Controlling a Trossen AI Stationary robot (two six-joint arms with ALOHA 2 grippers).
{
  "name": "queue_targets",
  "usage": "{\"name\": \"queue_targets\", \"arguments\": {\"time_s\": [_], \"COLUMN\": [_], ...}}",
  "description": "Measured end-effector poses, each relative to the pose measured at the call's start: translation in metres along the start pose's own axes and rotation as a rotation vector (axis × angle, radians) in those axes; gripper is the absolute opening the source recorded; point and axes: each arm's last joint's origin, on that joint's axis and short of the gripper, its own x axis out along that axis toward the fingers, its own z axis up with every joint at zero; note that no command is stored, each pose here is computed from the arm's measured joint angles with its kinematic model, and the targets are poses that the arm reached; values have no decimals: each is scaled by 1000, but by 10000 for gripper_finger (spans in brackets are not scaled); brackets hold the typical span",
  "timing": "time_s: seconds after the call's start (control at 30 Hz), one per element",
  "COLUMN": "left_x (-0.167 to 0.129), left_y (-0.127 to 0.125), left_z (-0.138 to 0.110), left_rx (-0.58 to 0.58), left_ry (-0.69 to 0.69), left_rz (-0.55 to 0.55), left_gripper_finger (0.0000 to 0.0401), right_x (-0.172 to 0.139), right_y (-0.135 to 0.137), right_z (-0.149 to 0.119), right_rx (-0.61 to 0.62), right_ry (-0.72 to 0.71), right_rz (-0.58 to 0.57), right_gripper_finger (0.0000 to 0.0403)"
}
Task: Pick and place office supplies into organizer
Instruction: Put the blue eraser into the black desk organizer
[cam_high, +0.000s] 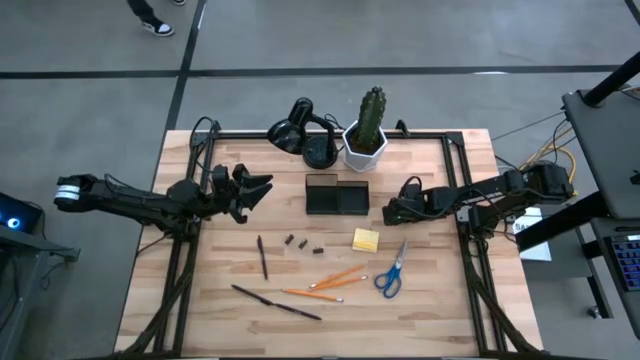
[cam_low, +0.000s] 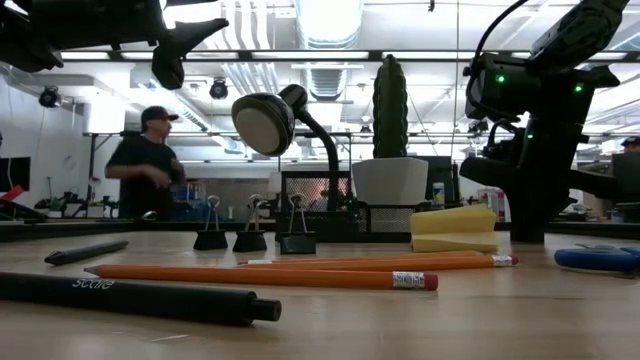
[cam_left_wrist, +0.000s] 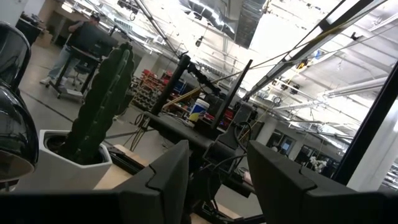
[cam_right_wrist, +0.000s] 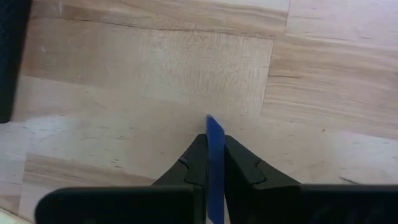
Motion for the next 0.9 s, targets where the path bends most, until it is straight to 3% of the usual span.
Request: {"name": "queue_targets", "arguments": {"time_s": [0.5,0.9], "left_x": [0,-1], "left_y": [0,1], "left_z": [0,-1], "left_rx": [0,2], "left_ry": [0,4], "left_rz": [1,2], "left_gripper_finger": [148,148], "right_x": [-23,-59], "right_y": [27,58], "right_z": [12,29], "right_rx": [-10,-106], "right_ry": [-2,-56], "right_rz": [122,277], "right_gripper_finger": [14,13]}}
